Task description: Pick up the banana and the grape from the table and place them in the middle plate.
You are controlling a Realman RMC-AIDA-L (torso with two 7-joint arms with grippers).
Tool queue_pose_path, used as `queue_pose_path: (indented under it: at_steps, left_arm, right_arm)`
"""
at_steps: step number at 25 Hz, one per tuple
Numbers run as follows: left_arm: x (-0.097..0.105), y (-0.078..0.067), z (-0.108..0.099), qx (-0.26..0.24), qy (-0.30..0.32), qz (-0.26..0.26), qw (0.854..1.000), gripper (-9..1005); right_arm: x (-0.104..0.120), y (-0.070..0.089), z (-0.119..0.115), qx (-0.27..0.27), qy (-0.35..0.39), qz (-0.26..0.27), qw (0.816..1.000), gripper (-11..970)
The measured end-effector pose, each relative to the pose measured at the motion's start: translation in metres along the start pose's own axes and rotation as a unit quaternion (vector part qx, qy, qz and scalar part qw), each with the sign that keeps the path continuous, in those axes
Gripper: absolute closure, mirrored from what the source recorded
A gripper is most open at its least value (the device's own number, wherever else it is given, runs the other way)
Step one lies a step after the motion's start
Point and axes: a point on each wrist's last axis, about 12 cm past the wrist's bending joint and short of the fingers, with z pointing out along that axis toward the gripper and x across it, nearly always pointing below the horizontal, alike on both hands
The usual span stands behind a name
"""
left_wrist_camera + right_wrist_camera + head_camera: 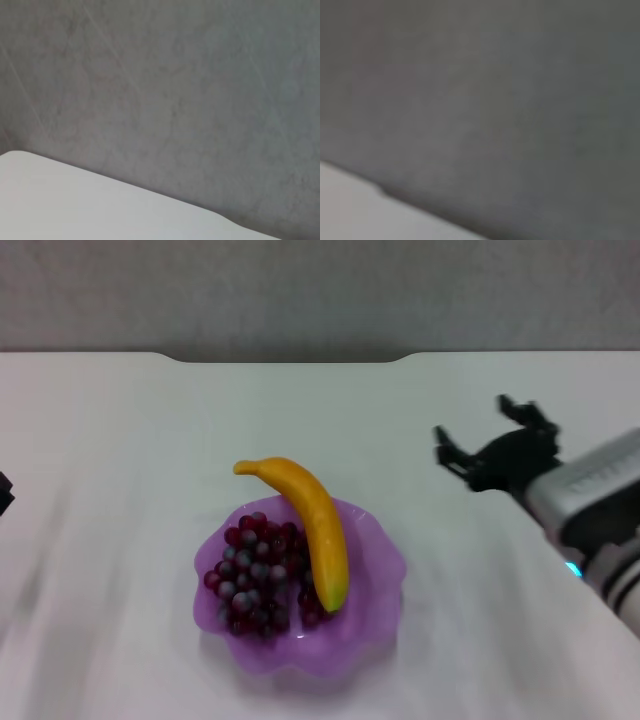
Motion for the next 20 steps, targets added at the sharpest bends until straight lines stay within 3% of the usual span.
queue_pose_path:
  at_steps: [6, 11, 15, 20]
  left_arm:
    - [0.000, -0.003, 0.002, 0.004, -0.001, 0.003, 1.000, 146]
    - [-0.001, -0.004, 0.002, 0.008, -0.004, 0.005, 1.000, 148]
    - [0.001, -0.005, 0.002, 0.013, 0.000, 0.012, 1.000, 149]
    - [0.000, -0.014, -0.001, 0.049, -0.016, 0.057, 0.997, 150]
  right_arm:
    - [0.033, -0.028, -0.016, 0.053, -0.035, -0.001, 0.998, 76]
    - [0.046, -0.044, -0.031, 0.069, -0.064, 0.012, 0.995, 76]
    - [0.054, -0.052, -0.038, 0.080, -0.060, 0.018, 0.995, 76]
    - [0.060, -0.055, -0.041, 0.083, -0.048, 0.014, 0.995, 76]
